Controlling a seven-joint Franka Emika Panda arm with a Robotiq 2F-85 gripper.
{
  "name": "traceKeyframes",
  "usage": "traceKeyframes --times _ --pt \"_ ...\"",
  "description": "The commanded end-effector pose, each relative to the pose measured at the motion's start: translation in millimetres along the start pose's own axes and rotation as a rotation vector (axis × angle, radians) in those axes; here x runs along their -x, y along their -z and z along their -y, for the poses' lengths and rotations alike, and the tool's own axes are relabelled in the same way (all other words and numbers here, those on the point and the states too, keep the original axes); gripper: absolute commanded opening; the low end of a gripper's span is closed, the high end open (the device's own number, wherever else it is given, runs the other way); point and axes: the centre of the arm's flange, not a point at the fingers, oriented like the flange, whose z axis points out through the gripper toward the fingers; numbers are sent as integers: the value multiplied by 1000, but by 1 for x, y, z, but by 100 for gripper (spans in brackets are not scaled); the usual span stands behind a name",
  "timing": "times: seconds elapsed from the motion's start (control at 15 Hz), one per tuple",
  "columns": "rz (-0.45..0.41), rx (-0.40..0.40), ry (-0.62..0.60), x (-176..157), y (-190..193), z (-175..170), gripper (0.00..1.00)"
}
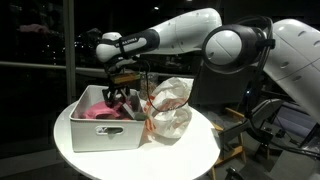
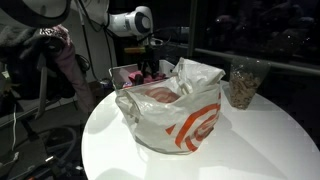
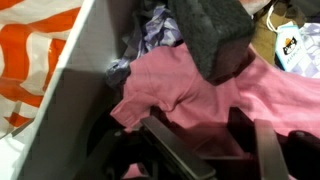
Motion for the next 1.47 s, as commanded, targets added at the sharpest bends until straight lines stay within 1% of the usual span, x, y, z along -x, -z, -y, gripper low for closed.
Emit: traceKeyframes --times 0.0,0.33,0.4,0.53,0.6,0.8,1.0,1.13,1.2,1.4 --pt "-12 15 -30 -16 14 1 44" --pt "-7 4 -77 -17 22 -7 4" --pt "-7 2 -85 -17 24 -8 1" --pt "-24 -27 -127 -16 36 -13 0" --pt "-32 -54 -155 -14 47 -17 0" --pt "-66 -101 -228 -7 81 -33 1" --pt "-84 -109 -273 11 121 -52 1" --pt "-103 -116 -309 31 155 -63 1" --pt "-122 -124 -326 36 169 -68 1" --pt "-210 -180 -367 64 225 -88 1"
